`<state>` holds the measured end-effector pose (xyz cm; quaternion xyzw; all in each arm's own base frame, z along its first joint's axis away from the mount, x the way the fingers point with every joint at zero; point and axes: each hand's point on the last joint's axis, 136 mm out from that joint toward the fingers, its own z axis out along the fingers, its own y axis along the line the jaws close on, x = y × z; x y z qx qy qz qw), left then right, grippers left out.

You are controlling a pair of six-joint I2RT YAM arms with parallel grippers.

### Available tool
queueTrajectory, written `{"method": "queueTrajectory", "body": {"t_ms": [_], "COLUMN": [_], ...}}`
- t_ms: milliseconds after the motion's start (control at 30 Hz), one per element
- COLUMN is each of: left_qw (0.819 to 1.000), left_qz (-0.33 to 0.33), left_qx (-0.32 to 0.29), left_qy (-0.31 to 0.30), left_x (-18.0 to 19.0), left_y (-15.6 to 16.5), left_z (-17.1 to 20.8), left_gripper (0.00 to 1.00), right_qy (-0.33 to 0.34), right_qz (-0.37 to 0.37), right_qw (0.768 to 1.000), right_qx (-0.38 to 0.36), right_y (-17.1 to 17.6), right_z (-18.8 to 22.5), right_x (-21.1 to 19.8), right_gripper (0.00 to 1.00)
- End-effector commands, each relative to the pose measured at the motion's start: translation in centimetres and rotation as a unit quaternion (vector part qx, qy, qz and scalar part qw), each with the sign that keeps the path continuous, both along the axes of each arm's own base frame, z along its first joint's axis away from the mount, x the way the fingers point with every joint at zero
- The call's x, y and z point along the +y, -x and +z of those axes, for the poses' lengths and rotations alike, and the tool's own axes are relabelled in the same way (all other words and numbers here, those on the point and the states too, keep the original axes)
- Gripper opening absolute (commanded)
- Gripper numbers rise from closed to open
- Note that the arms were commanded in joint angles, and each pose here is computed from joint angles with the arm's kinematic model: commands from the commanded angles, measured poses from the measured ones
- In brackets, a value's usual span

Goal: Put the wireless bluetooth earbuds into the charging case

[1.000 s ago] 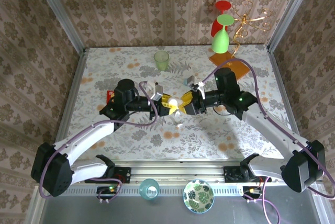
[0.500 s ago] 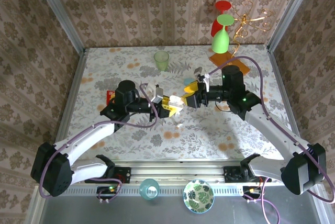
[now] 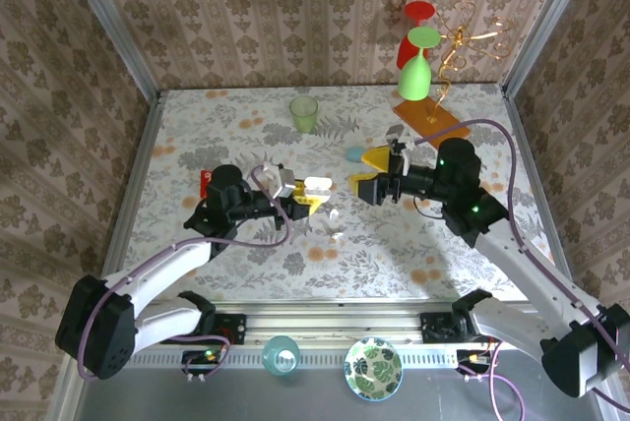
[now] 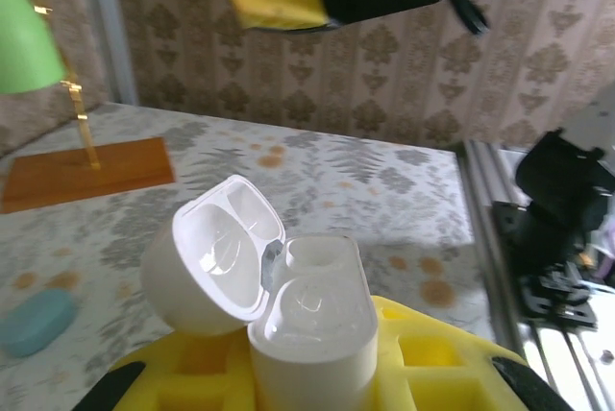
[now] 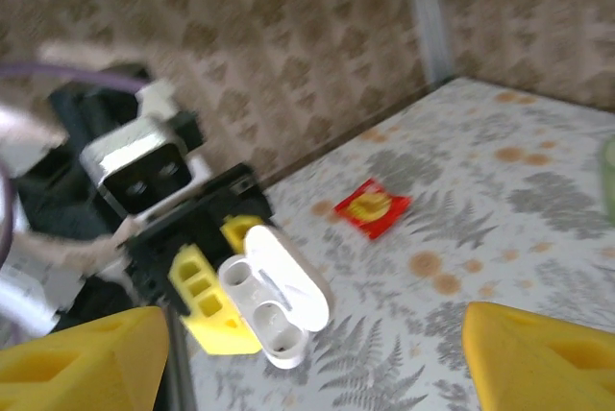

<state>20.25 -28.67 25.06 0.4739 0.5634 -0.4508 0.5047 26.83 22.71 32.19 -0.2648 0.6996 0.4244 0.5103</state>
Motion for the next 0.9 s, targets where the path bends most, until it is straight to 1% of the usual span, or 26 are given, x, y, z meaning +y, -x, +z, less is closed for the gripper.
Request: {"method": "queueTrajectory", "body": {"t_ms": [0, 100, 200, 233, 267, 300, 400, 500, 533, 600, 767, 867], "left_qw": [0.995, 0.991, 0.988, 0.986, 0.985, 0.985, 0.985, 0.985, 0.985, 0.985, 0.986, 0.987], "left_qz": [0.054, 0.083, 0.106, 0.118, 0.124, 0.126, 0.125, 0.123, 0.123, 0.123, 0.117, 0.116], "left_qx": [-0.071, -0.087, -0.102, -0.104, -0.105, -0.106, -0.107, -0.108, -0.108, -0.108, -0.105, -0.103], "left_qy": [0.043, 0.05, 0.053, 0.053, 0.053, 0.054, 0.054, 0.054, 0.053, 0.054, 0.053, 0.052], "left_x": [1.0, 1.7, 2.4, 2.6, 2.8, 2.9, 2.9, 3.0, 3.0, 3.0, 2.9, 2.9], "left_y": [-1.4, -1.9, -2.0, -2.3, -2.4, -2.3, -2.1, -2.0, -2.0, -1.9, -1.7, -1.6], "left_z": [3.2, 3.7, 4.0, 4.0, 4.0, 4.0, 4.0, 3.9, 3.8, 3.9, 3.8, 3.6], "left_gripper": [0.0, 0.0, 0.0, 0.0, 0.0, 0.0, 0.0, 0.0, 0.0, 0.0, 0.0, 0.0], "right_qy": [-0.03, 0.0, 0.019, 0.025, 0.035, 0.047, 0.089, 0.134, 0.147, 0.171, 0.198, 0.209], "right_qz": [-0.165, -0.243, -0.266, -0.269, -0.279, -0.278, -0.258, -0.221, -0.214, -0.202, -0.174, -0.162], "right_qw": [0.985, 0.958, 0.929, 0.92, 0.906, 0.899, 0.889, 0.881, 0.879, 0.869, 0.856, 0.854], "right_qx": [0.052, 0.152, 0.256, 0.284, 0.316, 0.336, 0.368, 0.395, 0.401, 0.418, 0.446, 0.448], "right_y": [-4.4, -6.7, -7.5, -7.4, -7.4, -7.2, -6.1, -4.8, -4.5, -4.1, -3.8, -4.0], "right_z": [-1.1, -5.4, -10.0, -11.4, -13.1, -14.5, -17.6, -20.6, -21.4, -23.0, -25.5, -26.6], "right_x": [-3.4, -4.9, -4.7, -4.5, -4.6, -4.2, -2.3, -0.1, 0.3, 1.1, 3.2, 3.8], "right_gripper": [0.79, 0.76, 0.7, 0.69, 0.69, 0.68, 0.67, 0.65, 0.64, 0.59, 0.5, 0.48]}}
